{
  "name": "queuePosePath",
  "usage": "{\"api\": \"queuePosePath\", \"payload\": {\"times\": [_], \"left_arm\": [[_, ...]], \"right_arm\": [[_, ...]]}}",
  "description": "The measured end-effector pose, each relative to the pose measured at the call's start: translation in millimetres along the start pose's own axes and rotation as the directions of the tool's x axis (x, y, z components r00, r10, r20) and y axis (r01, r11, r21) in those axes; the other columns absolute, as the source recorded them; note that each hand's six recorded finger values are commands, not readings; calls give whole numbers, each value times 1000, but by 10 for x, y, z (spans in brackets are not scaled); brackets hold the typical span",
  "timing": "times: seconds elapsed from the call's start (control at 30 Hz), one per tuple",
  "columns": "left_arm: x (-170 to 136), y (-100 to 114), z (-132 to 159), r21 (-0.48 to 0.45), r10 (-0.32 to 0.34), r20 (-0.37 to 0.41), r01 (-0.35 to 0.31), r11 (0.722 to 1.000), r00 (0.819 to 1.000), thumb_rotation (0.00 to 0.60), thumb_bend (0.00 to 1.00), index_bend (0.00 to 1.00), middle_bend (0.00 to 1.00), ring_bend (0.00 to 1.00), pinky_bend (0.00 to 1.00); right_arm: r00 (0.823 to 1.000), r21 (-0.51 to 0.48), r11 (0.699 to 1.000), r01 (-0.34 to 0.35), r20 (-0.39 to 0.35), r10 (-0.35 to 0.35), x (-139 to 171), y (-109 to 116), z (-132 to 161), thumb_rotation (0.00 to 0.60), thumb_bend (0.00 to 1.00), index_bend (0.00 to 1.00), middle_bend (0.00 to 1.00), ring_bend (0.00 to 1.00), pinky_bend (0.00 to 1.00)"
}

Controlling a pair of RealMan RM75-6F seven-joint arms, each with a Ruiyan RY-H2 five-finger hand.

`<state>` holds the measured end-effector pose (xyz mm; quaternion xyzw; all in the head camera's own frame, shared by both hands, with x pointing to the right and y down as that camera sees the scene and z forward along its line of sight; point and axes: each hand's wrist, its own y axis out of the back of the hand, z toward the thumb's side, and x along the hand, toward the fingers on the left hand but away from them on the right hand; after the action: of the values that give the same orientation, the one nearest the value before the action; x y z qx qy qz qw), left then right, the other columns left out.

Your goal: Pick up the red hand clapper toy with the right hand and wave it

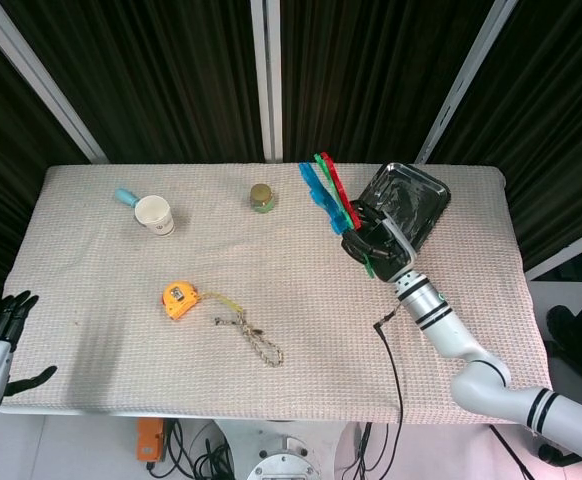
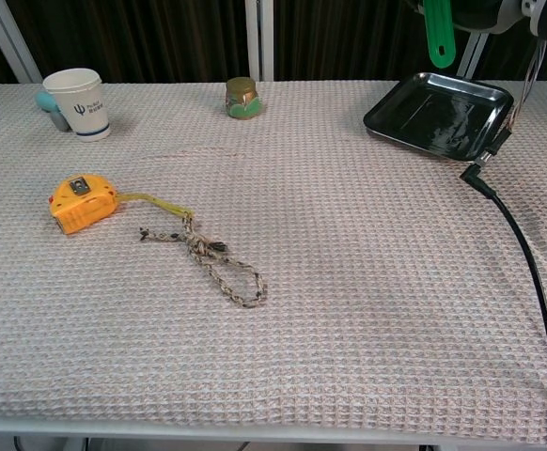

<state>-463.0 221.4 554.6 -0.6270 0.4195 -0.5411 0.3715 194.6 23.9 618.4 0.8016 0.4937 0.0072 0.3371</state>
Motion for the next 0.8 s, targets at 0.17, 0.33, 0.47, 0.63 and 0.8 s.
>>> {"api": "queuePosePath", "payload": {"times": [0.17, 0.33, 0.47, 0.63, 0.8], "left_arm": [[-14, -1, -19, -2, 0, -4, 0, 1000, 1000, 600, 59, 36, 17, 0, 15], [-28, 0, -35, -3, 1, -8, -1, 1000, 1000, 600, 60, 35, 17, 0, 15], [-23, -1, -27, -3, 1, -6, -1, 1000, 1000, 600, 60, 36, 17, 0, 15], [-17, 0, -18, -2, 2, -4, -2, 1000, 1000, 600, 60, 36, 17, 0, 15], [-17, -1, -19, -2, 1, -5, -1, 1000, 1000, 600, 60, 36, 16, 0, 15]], "right_arm": [[1000, 459, 888, 17, -4, -17, -28, 99, -174, 600, 372, 873, 819, 851, 1000], [999, 904, 426, 32, -19, -35, -50, 179, -346, 600, 372, 875, 820, 852, 1000], [998, 998, 48, 39, -37, -47, -61, 215, -454, 600, 373, 876, 820, 852, 1000], [997, 982, -183, 41, -53, -58, -65, 204, -511, 600, 373, 876, 820, 852, 1000], [995, 994, -85, 62, -68, -72, -63, 137, -501, 600, 363, 878, 820, 851, 1000]]}}
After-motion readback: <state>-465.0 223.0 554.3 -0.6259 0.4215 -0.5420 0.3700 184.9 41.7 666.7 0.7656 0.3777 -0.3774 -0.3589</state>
